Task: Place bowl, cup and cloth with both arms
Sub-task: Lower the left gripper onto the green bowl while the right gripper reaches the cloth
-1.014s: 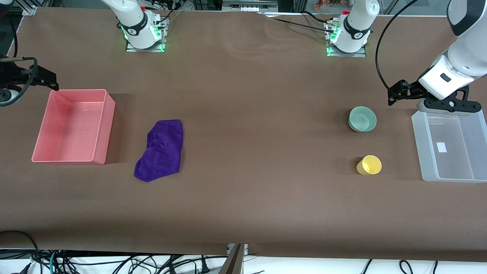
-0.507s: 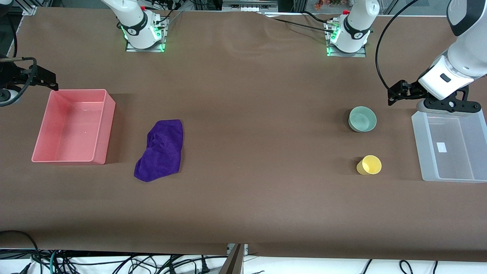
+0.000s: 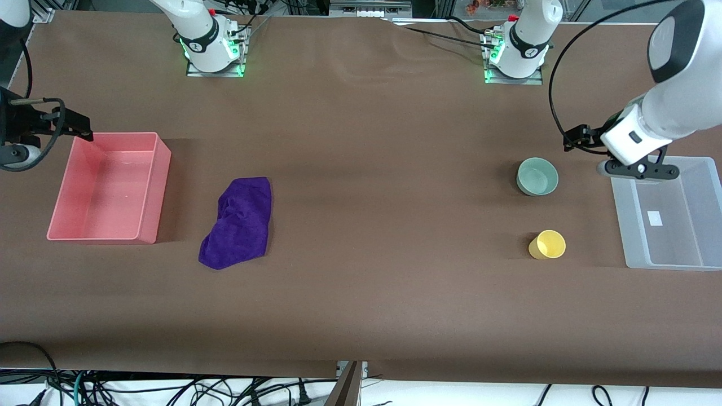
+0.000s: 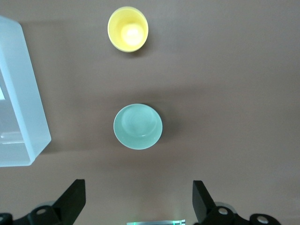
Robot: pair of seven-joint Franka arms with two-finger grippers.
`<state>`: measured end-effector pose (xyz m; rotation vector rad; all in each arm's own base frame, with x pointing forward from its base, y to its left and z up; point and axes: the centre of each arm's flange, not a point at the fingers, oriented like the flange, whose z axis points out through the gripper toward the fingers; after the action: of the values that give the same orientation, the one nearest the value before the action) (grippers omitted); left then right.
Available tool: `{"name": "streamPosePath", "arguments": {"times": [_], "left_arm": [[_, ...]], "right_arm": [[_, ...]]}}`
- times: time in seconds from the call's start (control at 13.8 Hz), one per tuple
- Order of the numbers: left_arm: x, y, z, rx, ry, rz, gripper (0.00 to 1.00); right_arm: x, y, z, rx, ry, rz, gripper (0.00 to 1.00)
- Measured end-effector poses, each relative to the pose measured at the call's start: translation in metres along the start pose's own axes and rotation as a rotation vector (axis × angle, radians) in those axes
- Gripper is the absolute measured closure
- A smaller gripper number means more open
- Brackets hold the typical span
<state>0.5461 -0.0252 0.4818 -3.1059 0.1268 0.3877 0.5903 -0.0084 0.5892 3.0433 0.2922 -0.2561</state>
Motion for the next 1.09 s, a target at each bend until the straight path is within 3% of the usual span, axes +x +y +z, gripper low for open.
{"name": "streamPosePath", "arguments": {"times": [0.14, 0.29, 0.51, 0.72, 1.09], "left_arm": [[0.009, -0.018, 0.029, 0.004, -0.019, 0.039, 0.0], [0.018, -0.031, 0.068, 0.004, 0.007, 0.122, 0.0], [0.022, -0.04, 0.136, 0.019, 0.097, 0.24, 0.0], [0.019, -0.051, 0.208, 0.034, 0.169, 0.34, 0.0], [0.025, -0.078, 0.282, 0.014, 0.142, 0.436, 0.03]], "right_arm": [[0.022, 0.001, 0.03, -0.006, -0.014, -0.004, 0.0], [0.042, 0.0, 0.07, 0.013, -0.024, -0.007, 0.0], [0.066, -0.012, 0.146, 0.062, 0.051, 0.042, 0.0], [0.071, -0.057, 0.215, 0.077, 0.059, 0.13, 0.0], [0.087, -0.125, 0.259, 0.096, 0.069, 0.168, 0.0]]}}
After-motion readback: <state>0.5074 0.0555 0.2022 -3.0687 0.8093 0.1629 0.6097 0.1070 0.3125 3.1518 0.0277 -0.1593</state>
